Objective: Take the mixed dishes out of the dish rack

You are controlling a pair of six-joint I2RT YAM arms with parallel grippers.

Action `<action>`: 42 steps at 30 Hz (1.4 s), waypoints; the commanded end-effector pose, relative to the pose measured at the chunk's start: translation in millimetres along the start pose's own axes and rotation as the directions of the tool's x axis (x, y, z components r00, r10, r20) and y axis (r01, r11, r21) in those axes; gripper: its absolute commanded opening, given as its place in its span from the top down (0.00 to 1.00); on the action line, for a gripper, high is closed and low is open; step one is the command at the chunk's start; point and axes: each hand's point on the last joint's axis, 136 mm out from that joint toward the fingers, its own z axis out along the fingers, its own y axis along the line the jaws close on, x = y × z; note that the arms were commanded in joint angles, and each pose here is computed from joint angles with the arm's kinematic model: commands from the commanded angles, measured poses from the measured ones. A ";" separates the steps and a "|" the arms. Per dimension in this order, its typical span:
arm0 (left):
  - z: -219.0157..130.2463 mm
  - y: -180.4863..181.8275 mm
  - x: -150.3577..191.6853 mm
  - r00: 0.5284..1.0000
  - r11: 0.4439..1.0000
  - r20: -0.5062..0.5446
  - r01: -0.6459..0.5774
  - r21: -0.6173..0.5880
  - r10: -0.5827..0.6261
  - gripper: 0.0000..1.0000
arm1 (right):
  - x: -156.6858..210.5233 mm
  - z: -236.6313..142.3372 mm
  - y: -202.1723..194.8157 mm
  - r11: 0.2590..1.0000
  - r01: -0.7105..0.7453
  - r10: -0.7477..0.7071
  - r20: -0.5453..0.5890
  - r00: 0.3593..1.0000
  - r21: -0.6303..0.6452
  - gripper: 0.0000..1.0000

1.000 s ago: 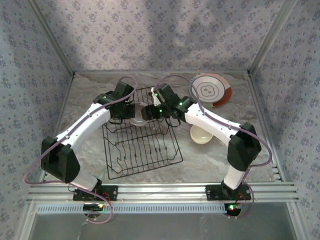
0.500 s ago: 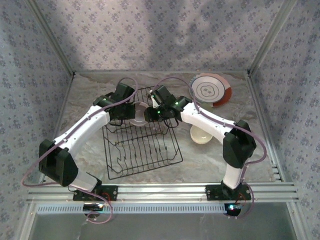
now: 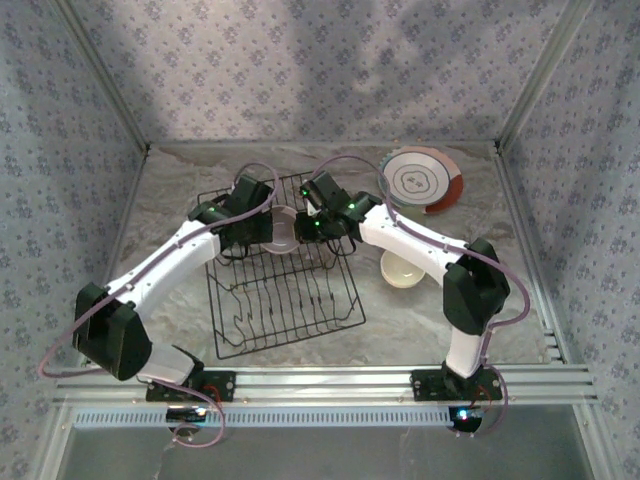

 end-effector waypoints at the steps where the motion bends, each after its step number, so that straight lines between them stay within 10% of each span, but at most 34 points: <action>1: -12.8 -13.6 -19.1 0.995 0.997 0.098 0.003 0.078 -0.010 1.00 | -4.2 -2.0 10.5 0.999 0.020 -0.020 0.001 1.000 -0.035 1.00; 17: -30.9 -14.6 -16.9 0.993 0.991 0.117 0.005 0.134 -0.021 0.01 | -26.1 -29.0 -15.5 0.999 -0.033 0.032 0.060 0.998 0.015 1.00; 32: -111.4 -53.9 3.6 0.987 0.851 0.159 -0.108 0.513 0.030 0.01 | 7.5 -157.8 -118.6 0.962 -0.167 0.136 0.154 0.979 0.217 1.00; 42: -168.5 -60.0 15.5 0.927 0.712 0.373 -0.284 0.642 0.034 0.01 | 76.3 -177.1 -194.0 0.887 -0.342 0.322 0.116 0.940 0.310 1.00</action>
